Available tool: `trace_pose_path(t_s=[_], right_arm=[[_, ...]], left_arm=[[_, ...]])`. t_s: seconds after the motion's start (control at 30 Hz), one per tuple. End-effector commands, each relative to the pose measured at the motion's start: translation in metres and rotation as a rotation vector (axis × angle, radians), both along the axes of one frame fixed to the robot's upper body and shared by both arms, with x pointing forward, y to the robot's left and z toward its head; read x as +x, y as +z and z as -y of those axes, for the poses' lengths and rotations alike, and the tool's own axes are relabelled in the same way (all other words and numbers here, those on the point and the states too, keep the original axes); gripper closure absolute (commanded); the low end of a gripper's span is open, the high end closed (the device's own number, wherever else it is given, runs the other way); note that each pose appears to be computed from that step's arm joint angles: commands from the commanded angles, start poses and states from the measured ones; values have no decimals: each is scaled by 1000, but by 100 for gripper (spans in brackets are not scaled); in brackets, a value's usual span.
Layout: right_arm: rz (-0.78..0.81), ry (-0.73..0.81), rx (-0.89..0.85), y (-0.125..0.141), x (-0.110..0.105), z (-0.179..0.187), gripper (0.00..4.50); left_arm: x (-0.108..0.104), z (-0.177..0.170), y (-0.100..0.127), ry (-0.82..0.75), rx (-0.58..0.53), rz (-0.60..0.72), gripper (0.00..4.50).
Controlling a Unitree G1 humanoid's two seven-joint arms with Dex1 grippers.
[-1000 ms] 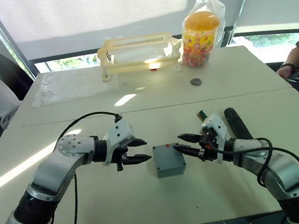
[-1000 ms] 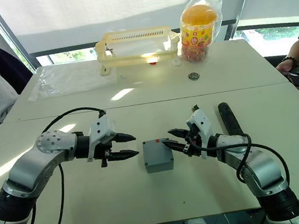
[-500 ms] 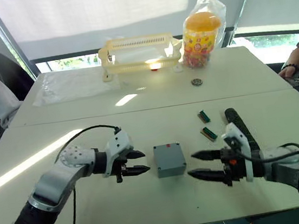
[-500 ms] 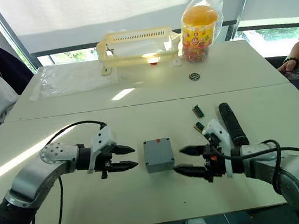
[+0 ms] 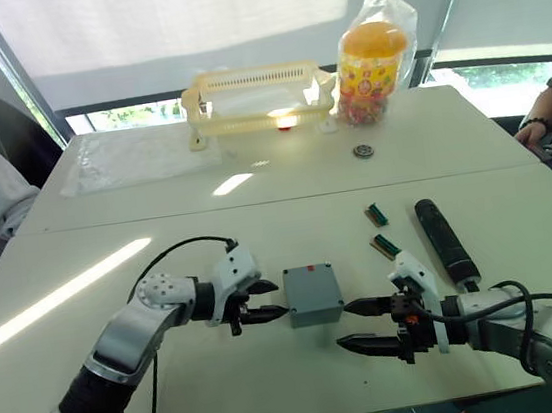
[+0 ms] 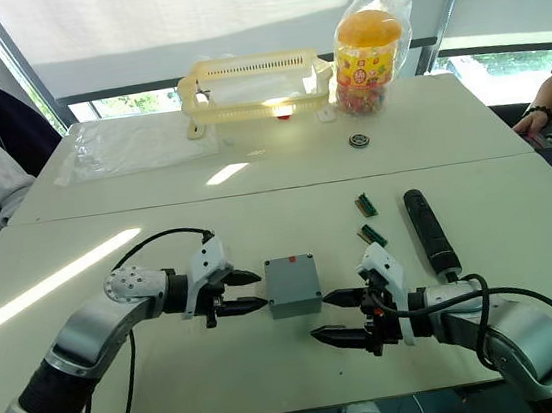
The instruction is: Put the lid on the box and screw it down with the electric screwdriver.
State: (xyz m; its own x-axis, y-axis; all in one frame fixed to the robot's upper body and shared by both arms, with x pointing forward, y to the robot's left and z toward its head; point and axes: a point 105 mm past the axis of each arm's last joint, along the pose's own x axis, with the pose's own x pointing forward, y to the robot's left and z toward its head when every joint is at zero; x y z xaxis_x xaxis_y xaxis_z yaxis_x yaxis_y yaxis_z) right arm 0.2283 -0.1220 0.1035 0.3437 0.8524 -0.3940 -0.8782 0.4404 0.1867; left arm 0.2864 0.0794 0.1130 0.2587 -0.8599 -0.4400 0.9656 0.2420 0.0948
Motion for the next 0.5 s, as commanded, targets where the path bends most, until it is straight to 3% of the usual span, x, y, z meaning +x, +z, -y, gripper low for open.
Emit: trace_pose_path(t_s=[0.03, 0.17, 0.27, 0.37, 0.43, 0.5], right_arm=[[86, -64, -30, 17, 10, 19, 98], [179, -229, 24, 73, 33, 63, 98], [228, -375, -3, 110, 51, 100, 98], [141, -506, -102, 120, 66, 127, 98], [49, -490, -192, 120, 66, 135, 98], [-47, -519, -272, 117, 66, 147, 47]], left_arm=[[0, -3, 13, -21, 9, 64, 215], [2, -23, 32, -12, 31, 81, 215], [4, -28, 64, -35, -2, 108, 215], [-3, -17, 93, -111, -54, 126, 215], [-10, -10, 100, -159, -62, 132, 215], [-16, -5, 101, -194, -56, 142, 215]])
